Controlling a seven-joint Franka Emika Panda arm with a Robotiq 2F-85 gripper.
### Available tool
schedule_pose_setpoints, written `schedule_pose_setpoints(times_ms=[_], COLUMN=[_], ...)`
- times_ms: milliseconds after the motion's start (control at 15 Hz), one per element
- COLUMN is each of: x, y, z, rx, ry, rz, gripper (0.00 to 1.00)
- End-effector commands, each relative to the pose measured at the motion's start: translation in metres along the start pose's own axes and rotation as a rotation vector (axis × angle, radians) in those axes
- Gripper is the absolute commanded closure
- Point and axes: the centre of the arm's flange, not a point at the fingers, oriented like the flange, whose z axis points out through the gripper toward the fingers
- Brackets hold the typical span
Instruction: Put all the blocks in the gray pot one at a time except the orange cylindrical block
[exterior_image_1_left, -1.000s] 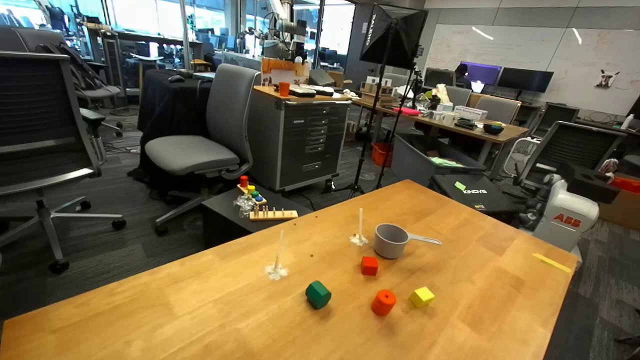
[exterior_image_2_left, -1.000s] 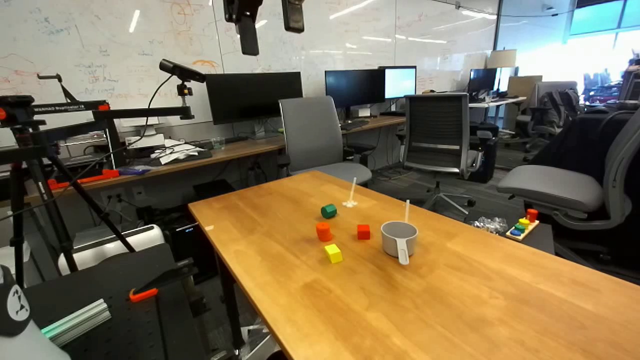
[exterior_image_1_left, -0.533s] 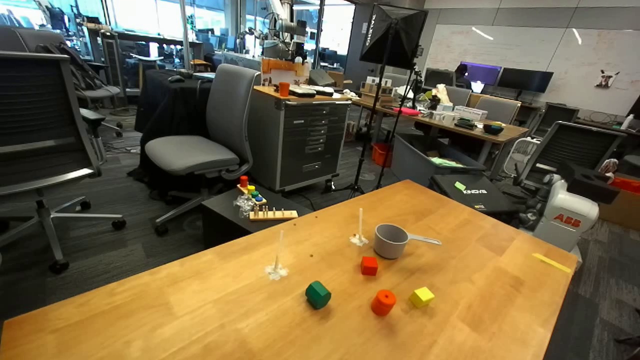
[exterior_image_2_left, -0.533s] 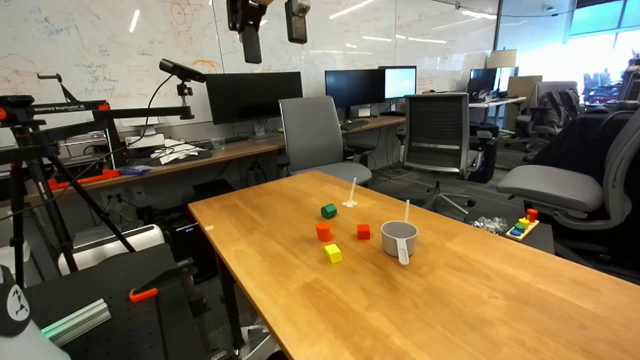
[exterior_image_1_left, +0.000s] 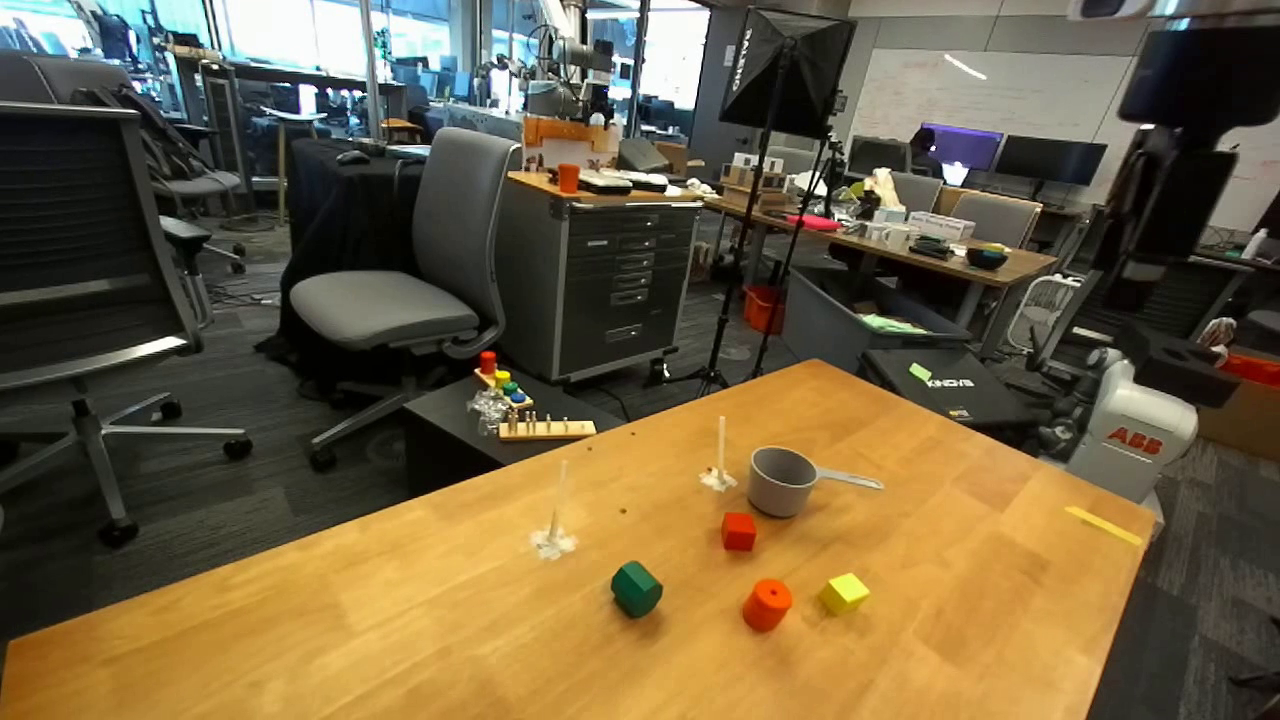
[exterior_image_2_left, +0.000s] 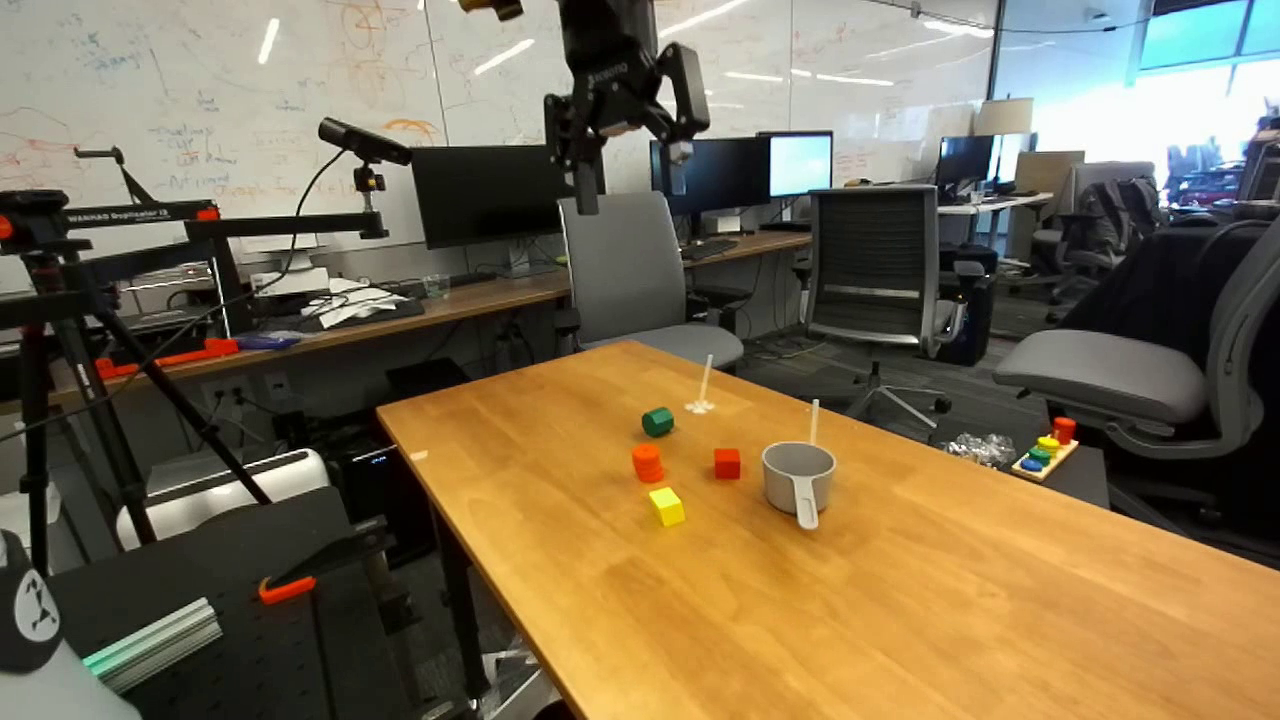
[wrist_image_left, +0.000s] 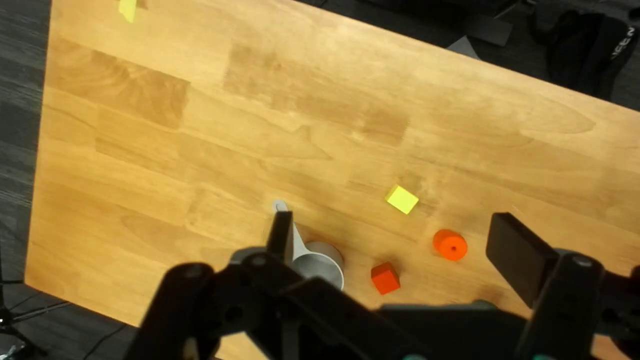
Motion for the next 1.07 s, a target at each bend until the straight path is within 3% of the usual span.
schedule_pose_setpoints(times_ms=[0,200,267,533,600,800,1000], x=[0.088,0.131,0.085,0.094,0.089,0.117,0.157], y=[-0.012,-0.028,-0.025,-0.027,-0.021,-0.034,-0.068], z=[0.015,0.038,0.041,0.054,0.053,0.068,0.095], rx=[-0.018,-0.006,0.014,0.021,-0.009,0.017,0.034], ry=[-0.034,-0.099,-0.056,-0.075,-0.063,-0.041,-0.027], rz=[-0.019,-0.019,-0.026,-0.028,0.005,-0.011,-0.030], gripper=[0.00,0.00,0.00,0.00,0.00,0.00,0.00])
